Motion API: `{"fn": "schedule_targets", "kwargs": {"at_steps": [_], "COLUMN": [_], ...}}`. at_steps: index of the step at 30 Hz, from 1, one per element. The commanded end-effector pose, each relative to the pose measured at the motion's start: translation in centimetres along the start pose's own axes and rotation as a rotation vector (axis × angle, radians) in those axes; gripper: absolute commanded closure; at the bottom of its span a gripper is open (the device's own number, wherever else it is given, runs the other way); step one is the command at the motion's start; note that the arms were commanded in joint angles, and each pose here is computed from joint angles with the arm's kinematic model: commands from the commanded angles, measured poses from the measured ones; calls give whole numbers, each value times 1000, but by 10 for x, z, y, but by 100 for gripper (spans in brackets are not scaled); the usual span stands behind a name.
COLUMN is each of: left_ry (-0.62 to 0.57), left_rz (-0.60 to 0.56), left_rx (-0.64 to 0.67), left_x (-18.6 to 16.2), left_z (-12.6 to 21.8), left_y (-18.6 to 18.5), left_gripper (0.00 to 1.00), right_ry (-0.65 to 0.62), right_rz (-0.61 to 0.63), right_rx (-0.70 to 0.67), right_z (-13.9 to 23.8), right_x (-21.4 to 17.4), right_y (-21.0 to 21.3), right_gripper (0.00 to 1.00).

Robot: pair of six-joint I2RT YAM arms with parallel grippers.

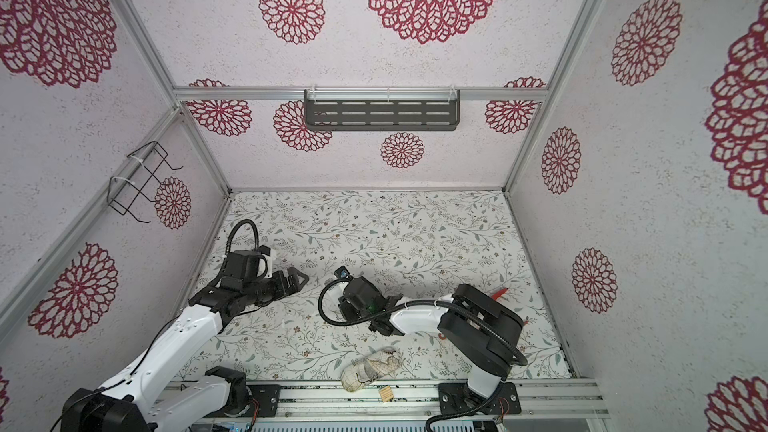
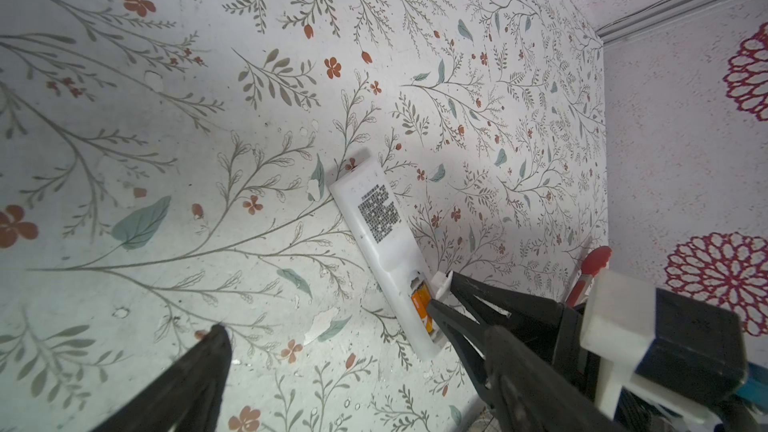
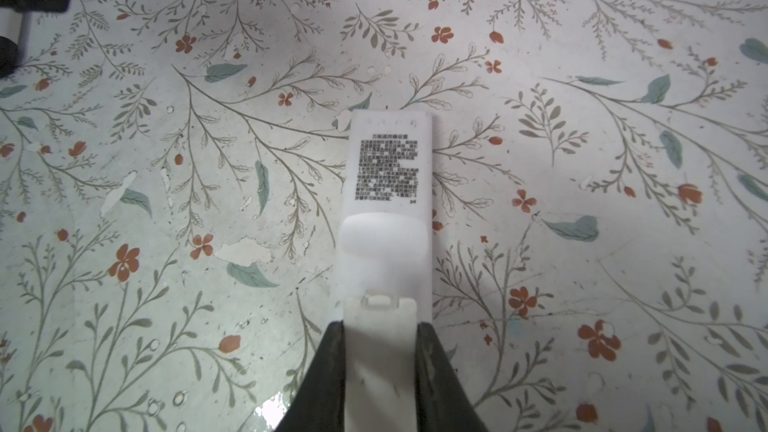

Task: Load the batteries into the remote control
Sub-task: 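Lower the held cover onto the battery compartment, aligning it along the remote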

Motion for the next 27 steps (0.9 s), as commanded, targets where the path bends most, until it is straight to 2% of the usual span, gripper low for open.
{"fn": "schedule_targets", "kwargs": {"at_steps": [1, 16, 27], "left_ry": [-12, -11, -11], "left_rz": [-14, -9, -5], "left_rx": [-13, -13, -11], "left_x": [5, 7, 7], "left_z": [3, 2, 2], "left_y": [-3, -2, -1], "left_gripper": [2, 2, 2], "right_ry": [-13, 23, 28], "right_rz": [26, 94, 190], "right_rx": [-25, -99, -56], "right_z": [1, 5, 6], "right_x": [3, -15, -26], "right_y": [1, -6, -4], "right_gripper": [78, 78, 77]}}
Point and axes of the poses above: each gripper's point midway between its finger pads, its own z axis back along the fingers, its own y axis along the line the jaws close on, x = y × z, the point moved 5 cm from there along z, back along the fingers, and after that the axes turned 4 degrees about z, right-handed, at the moved point
